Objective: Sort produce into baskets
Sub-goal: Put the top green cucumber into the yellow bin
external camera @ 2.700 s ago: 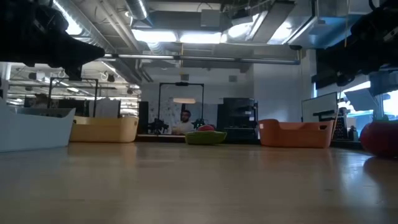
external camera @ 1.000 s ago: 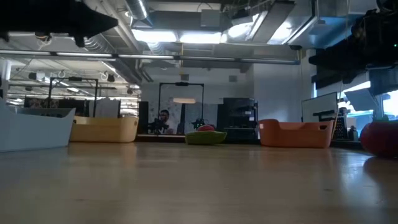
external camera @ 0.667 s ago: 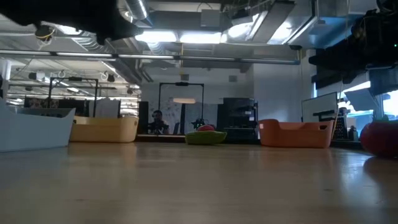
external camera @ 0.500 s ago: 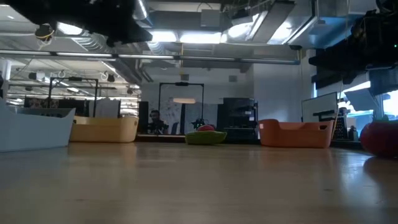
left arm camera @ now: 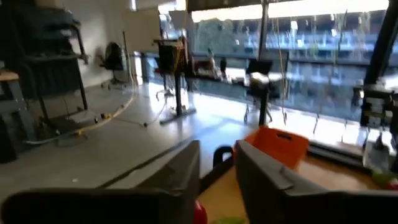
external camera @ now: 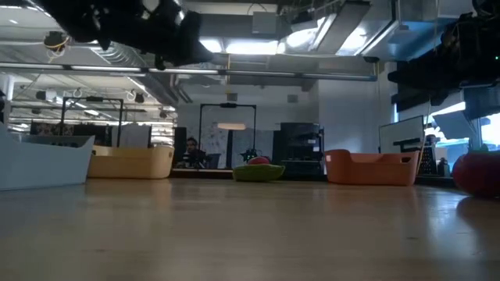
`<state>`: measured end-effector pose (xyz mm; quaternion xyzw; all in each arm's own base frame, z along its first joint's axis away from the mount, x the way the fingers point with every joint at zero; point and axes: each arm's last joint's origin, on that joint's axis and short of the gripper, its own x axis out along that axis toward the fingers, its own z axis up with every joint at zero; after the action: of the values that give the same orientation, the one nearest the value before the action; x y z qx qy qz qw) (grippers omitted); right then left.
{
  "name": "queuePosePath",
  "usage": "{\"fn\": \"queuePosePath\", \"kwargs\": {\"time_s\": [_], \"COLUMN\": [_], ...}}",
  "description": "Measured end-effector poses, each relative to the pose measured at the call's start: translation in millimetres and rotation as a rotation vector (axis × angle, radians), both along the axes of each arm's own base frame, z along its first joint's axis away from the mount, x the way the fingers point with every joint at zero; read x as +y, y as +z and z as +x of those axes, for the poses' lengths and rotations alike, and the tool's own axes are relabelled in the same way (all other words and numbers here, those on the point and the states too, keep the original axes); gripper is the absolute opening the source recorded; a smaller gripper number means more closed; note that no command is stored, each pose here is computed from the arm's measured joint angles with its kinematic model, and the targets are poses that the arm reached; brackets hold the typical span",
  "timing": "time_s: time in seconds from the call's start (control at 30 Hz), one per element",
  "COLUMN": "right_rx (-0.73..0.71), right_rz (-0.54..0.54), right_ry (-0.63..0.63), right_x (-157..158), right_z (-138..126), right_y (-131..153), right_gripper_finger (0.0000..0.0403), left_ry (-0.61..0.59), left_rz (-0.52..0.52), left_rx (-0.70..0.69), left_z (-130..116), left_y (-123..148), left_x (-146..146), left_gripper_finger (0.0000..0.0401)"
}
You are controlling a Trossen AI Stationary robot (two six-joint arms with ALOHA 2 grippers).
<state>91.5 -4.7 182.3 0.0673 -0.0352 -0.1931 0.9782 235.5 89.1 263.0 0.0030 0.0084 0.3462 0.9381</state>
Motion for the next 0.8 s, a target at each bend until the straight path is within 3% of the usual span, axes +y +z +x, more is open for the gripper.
{"fn": "queuePosePath", "kwargs": {"time_s": [0.17, 0.33, 0.53, 0.8], "right_rx": [0.020, 0.027, 0.029, 0.044], "right_rz": [-0.003, -0.003, -0.004, -0.005], "right_ry": [0.000, -0.001, -0.001, 0.000], "right_x": [0, 0, 0, 0], "right_z": [0, 0, 0, 0], "right_y": [-2, -2, -3, -4], "right_gripper_finger": [0.0007, 0.0007, 0.0007, 0.0007], "left_ry": [-0.017, -0.026, -0.038, -0.088], "left_rz": [-0.118, -0.242, -0.210, -0.275], "left_rx": [0.121, 0.252, 0.348, 0.389], "left_z": [22, 41, 49, 61], "left_y": [12, 15, 6, -19], "left_x": [12, 25, 28, 38], "left_gripper_finger": [0.0199, 0.0245, 0.0255, 0.0256]}}
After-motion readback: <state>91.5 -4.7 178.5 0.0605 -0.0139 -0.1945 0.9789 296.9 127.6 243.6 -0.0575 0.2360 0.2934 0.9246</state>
